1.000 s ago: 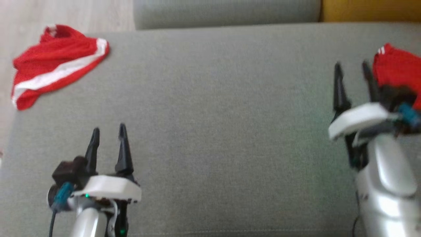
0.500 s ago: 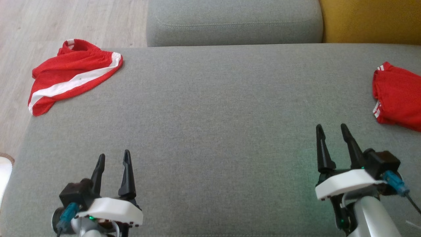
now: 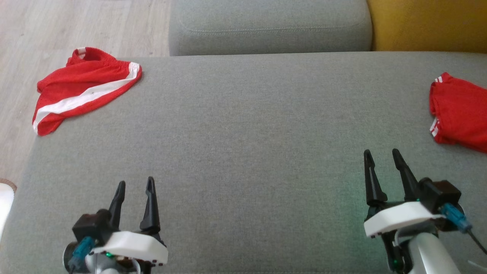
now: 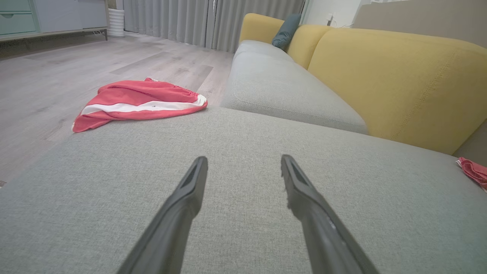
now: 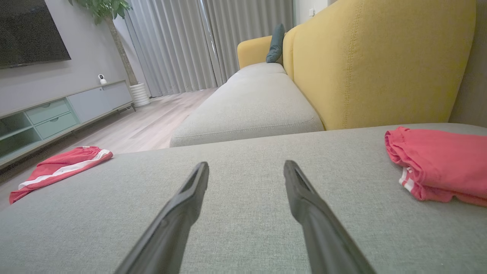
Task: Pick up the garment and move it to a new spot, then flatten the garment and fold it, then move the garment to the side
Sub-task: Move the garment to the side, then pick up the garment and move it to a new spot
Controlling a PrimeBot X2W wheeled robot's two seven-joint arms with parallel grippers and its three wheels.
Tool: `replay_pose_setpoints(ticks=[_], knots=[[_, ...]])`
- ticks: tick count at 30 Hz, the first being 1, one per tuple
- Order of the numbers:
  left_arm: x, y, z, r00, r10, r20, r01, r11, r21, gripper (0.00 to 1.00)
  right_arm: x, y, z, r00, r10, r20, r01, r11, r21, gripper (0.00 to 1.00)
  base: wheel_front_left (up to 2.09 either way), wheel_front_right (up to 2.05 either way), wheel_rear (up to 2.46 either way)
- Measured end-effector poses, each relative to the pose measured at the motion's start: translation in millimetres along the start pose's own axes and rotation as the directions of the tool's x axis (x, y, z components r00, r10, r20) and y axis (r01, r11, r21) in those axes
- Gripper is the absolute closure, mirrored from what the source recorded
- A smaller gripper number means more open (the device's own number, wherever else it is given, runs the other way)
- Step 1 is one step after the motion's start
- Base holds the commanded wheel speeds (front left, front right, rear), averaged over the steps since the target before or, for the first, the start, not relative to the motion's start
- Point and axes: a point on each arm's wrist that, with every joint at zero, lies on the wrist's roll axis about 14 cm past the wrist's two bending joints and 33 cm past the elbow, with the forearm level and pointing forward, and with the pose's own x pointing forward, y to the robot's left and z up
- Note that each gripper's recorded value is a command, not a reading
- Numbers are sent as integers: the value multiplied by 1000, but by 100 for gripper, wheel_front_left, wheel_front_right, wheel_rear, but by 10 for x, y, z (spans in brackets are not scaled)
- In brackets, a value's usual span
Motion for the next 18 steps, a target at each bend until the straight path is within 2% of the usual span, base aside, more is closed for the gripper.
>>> replay_pose_setpoints(ticks=[9, 18], knots=[[-34, 4, 21, 1000, 3, 7, -3, 1000, -1, 0, -7, 55, -24, 1000, 16, -7, -16, 1000, 0, 0, 0, 0, 0], [-247, 294, 126, 994, 97, 46, -97, 995, -1, 0, 97, 479, -63, 990, 142, -18, -142, 990, -2, 0, 0, 0, 0]])
